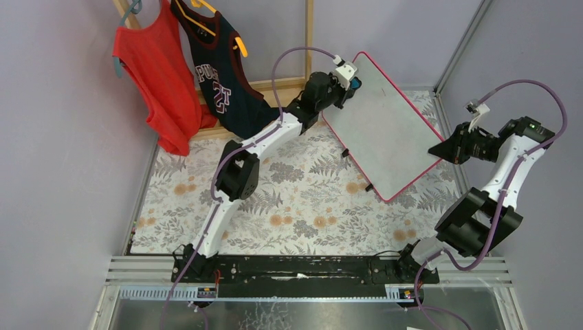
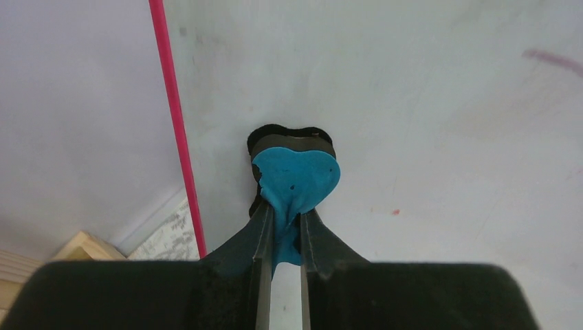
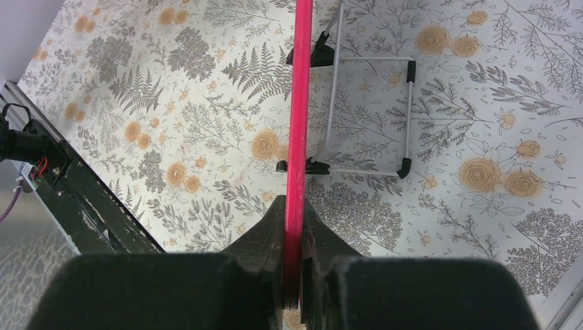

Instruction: Erase the whiteboard

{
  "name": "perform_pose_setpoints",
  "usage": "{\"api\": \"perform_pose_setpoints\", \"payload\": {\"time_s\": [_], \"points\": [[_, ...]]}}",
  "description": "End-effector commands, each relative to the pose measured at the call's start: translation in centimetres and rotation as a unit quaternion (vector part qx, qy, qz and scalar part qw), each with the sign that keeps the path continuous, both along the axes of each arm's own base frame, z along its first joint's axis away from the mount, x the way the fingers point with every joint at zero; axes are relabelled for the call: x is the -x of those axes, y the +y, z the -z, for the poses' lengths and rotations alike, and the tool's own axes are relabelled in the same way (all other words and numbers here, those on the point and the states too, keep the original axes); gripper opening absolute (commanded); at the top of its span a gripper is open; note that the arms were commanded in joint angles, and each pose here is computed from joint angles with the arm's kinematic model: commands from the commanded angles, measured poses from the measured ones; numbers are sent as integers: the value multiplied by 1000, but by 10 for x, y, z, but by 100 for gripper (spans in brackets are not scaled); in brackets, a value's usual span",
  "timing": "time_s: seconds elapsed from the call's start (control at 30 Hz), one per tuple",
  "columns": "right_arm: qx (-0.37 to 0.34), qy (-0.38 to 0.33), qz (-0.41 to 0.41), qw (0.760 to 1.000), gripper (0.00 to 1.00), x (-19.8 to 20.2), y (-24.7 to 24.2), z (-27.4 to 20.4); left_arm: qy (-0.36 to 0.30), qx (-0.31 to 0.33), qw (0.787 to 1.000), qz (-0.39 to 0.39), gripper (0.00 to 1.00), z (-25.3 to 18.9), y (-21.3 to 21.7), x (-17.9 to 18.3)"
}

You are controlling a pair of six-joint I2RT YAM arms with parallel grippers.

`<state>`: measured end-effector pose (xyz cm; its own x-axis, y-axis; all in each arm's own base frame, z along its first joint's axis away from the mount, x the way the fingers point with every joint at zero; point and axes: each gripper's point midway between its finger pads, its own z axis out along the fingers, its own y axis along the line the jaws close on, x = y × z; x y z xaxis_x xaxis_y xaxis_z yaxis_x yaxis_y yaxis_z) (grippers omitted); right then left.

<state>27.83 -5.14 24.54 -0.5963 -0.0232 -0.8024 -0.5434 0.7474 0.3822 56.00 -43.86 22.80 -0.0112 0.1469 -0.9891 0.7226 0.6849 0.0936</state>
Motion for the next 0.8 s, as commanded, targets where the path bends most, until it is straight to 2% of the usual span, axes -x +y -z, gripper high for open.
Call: {"api": "perform_pose_setpoints", "payload": {"time_s": [0.0, 0.13, 0.57, 0.77], "points": [[58, 80, -72, 993, 0, 27, 10, 44, -92, 84, 992, 3, 0, -89, -1, 7], [55, 81, -71, 993, 0, 26, 10, 44, -74, 75, 994, 9, 1, -77, -3, 6], [54, 77, -69, 993, 0, 26, 11, 42, 7, -19, 1000, -19, 0, 40, 17, 2], [53, 77, -70, 993, 0, 26, 12, 41, 11, -27, 999, -38, 0, 42, 22, -8]]}}
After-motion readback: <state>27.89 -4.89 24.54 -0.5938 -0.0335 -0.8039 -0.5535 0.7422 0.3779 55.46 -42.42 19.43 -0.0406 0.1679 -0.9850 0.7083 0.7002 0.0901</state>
